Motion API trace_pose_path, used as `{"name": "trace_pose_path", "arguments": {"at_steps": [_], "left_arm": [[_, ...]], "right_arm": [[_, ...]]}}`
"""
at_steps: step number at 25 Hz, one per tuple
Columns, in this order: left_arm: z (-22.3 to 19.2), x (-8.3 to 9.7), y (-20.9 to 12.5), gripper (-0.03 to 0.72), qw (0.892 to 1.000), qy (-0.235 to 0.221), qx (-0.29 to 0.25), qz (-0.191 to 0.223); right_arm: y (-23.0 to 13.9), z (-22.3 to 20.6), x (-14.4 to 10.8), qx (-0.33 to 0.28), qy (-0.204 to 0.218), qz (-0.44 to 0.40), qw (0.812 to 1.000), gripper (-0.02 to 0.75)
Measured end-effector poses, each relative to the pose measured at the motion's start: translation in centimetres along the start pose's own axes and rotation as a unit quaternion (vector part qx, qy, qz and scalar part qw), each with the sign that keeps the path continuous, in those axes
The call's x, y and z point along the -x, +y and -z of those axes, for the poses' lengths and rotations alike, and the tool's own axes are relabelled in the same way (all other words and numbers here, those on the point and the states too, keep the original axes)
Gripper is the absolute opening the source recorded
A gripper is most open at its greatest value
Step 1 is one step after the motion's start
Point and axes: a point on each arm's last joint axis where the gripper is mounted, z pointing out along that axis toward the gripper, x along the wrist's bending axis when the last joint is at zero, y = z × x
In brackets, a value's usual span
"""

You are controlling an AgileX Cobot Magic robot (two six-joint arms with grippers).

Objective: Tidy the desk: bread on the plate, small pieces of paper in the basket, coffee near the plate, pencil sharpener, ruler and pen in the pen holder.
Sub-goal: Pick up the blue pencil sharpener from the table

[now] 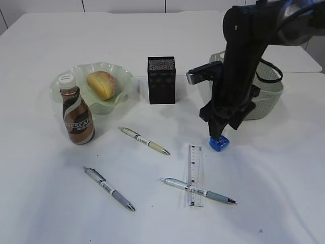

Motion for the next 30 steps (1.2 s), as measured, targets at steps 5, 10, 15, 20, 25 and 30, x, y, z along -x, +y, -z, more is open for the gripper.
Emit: {"name": "trace_pose_path", "arguments": {"at_steps": [5,10,15,20,25,30], "left_arm": [[0.0,0.0,0.0,0.429,1.000,0.000,0.000,0.000],[0.0,0.0,0.0,0.429,1.000,0.000,0.000,0.000],[0.0,0.0,0.0,0.429,1.000,0.001,-0.001,-0.001],[0.0,0.0,0.0,0.429,1.000,0.002,-0.002,-0.001],[0.0,0.0,0.0,0.429,1.000,0.002,-0.002,-0.001],[0.0,0.0,-0.1,0.429,1.000,0.002,-0.003,-0.001]], "right_arm": [[0.2,-1.4,0.1,-0.011,0.004,-0.001,1.000,0.511],[0.6,-1.9,0.2,0.004,0.000,-0.001,1.000,0.511],[0.9,-2.3,0.3,0.016,-0.003,0.000,1.000,0.512],[1.1,-2.4,0.4,0.024,-0.008,0.001,1.000,0.511],[1.3,-2.5,0.4,0.031,-0.011,0.002,0.999,0.511],[1.3,-3.8,0.5,0.018,-0.008,0.002,1.000,0.511]]}}
